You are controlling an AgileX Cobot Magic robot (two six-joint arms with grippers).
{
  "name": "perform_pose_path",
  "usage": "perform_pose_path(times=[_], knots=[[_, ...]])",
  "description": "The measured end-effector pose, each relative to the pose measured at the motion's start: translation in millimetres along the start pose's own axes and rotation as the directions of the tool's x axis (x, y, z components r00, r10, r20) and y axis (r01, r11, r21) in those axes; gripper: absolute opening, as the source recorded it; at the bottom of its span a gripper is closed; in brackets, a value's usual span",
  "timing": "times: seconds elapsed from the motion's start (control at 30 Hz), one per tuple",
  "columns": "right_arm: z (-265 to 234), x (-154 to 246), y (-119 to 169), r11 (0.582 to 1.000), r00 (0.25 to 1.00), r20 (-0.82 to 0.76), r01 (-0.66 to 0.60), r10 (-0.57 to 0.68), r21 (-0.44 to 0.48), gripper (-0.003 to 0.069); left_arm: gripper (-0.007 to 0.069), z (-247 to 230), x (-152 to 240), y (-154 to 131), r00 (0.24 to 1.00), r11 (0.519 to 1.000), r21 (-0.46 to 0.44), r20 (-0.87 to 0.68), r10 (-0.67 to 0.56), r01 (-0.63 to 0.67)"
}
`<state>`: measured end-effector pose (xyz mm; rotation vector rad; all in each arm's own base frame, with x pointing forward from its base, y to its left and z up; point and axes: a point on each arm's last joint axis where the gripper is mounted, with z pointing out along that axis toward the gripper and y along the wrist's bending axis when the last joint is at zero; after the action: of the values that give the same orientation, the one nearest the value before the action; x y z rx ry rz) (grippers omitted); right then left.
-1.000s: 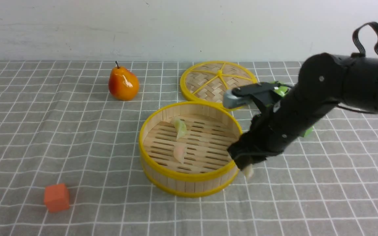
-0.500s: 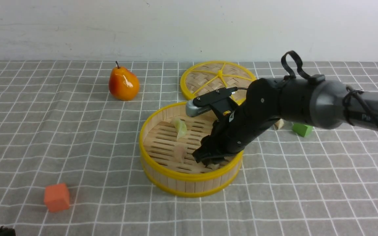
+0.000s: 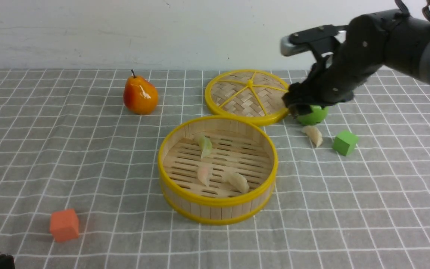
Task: Put the dumplings into the steamer on the table with the grey tablecloth.
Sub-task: 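Reach for and grasp a dumpling lying on the table beside the steamer, then place the dumpling in the bamboo steamer basket with the right gripper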
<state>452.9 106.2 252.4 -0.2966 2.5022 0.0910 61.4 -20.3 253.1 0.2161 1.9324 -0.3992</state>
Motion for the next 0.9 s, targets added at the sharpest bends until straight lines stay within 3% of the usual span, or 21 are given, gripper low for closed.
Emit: perform_pose_path(times=[0.13,0.37,0.57,0.63,0.9], knots=[[44.7,14.6,-35.1,0.997,0.997,-0.032,-0.065,0.067,0.047,0.0531,-0.0014,0.0,-2.4,1.2,0.999,0.999,-0.014,0.026,0.043,-0.043],[81.2,16.9,-39.3,0.989,0.987,0.076,-0.145,0.144,0.007,0.0474,-0.0011,-0.1,-4.3,2.5,0.996,0.997,-0.031,0.045,0.079,-0.077],[99.5,22.9,-36.2,0.99,0.987,0.079,-0.142,0.141,0.0,0.0277,-0.0006,-0.2,-4.5,2.7,0.995,0.996,-0.034,0.047,0.083,-0.082],[99.0,23.6,-35.9,0.99,0.988,0.061,-0.141,0.14,-0.001,0.0166,-0.0005,-0.2,-4.5,2.7,0.995,0.996,-0.034,0.047,0.084,-0.082],[58.2,5.0,-17.4,0.99,0.99,0.047,-0.128,0.131,-0.056,0.0162,0.0001,-0.2,-4.7,2.8,0.995,0.996,-0.035,0.049,0.087,-0.085]])
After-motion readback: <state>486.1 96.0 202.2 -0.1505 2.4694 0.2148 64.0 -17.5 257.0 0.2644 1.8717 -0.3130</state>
